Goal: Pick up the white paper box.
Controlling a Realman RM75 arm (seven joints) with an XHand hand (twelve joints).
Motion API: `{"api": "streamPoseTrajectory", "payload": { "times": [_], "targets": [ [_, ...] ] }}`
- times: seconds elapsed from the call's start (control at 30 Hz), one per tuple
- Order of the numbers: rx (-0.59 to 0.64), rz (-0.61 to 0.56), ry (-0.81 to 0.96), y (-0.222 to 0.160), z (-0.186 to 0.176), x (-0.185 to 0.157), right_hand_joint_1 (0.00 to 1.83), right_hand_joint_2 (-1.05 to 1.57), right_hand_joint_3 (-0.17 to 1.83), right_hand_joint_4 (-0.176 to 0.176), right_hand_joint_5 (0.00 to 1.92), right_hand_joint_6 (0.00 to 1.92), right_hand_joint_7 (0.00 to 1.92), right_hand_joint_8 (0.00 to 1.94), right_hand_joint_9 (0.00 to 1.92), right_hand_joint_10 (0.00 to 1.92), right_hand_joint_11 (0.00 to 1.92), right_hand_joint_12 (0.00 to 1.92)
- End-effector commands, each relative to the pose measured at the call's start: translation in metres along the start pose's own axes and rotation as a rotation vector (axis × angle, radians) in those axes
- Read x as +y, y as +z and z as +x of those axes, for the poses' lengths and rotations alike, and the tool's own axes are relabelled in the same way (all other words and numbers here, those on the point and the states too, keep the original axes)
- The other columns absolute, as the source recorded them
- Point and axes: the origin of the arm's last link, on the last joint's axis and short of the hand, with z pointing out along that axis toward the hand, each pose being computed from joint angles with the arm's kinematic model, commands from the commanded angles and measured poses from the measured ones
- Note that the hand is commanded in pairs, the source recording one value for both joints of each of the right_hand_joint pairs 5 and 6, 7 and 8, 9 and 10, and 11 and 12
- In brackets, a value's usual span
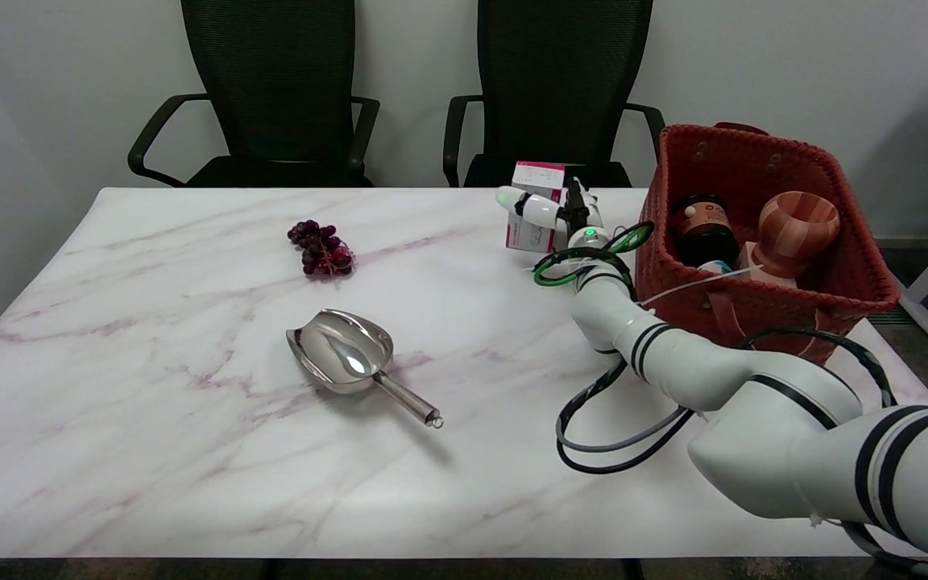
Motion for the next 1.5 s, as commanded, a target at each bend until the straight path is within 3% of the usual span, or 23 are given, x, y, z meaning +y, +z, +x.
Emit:
{"api": "streamPoseTrajectory", "payload": {
  "times": [0.03,0.6,0.8,0.83,0.9,0.97,1.17,1.5],
  "targets": [
    [-0.042,0.005,-0.002,-0.0022,-0.0152,-0.0044,1.14,0.37,0.42,0.0,0.0,0.0,0.0,0.0,0.0,0.0,0.0,0.0],
    [-0.039,-0.005,0.026,-0.003,-0.0146,-0.0008,1.14,0.53,0.31,0.0,0.0,0.0,0.0,0.0,0.0,0.0,0.0,0.0],
    [-0.035,-0.006,0.038,-0.0028,-0.0138,-0.0009,1.14,0.64,0.26,0.0,0.02,0.02,0.2,0.2,0.1,0.1,0.0,0.0],
    [-0.035,-0.006,0.039,-0.0028,-0.0138,-0.0008,1.14,0.65,0.26,0.0,0.09,0.09,0.25,0.25,0.12,0.12,0.0,0.0],
    [-0.034,-0.007,0.04,-0.0027,-0.0136,-0.0008,1.14,0.72,0.24,0.0,0.66,0.66,0.68,0.68,0.31,0.31,0.0,0.0],
    [-0.033,-0.006,0.04,-0.0027,-0.0134,-0.0009,1.12,0.78,0.25,0.0,0.76,0.76,0.83,0.83,0.51,0.51,0.0,0.0],
    [-0.03,-0.006,0.043,-0.0029,-0.013,-0.0004,1.17,1.0,0.49,0.0,0.95,0.95,1.04,1.04,0.88,0.88,0.54,0.54],
    [-0.052,0.033,0.092,-0.0072,-0.0218,-0.0083,1.2,1.04,0.52,0.0,0.94,0.94,1.1,1.1,0.98,0.98,0.84,0.84]
  ]
}}
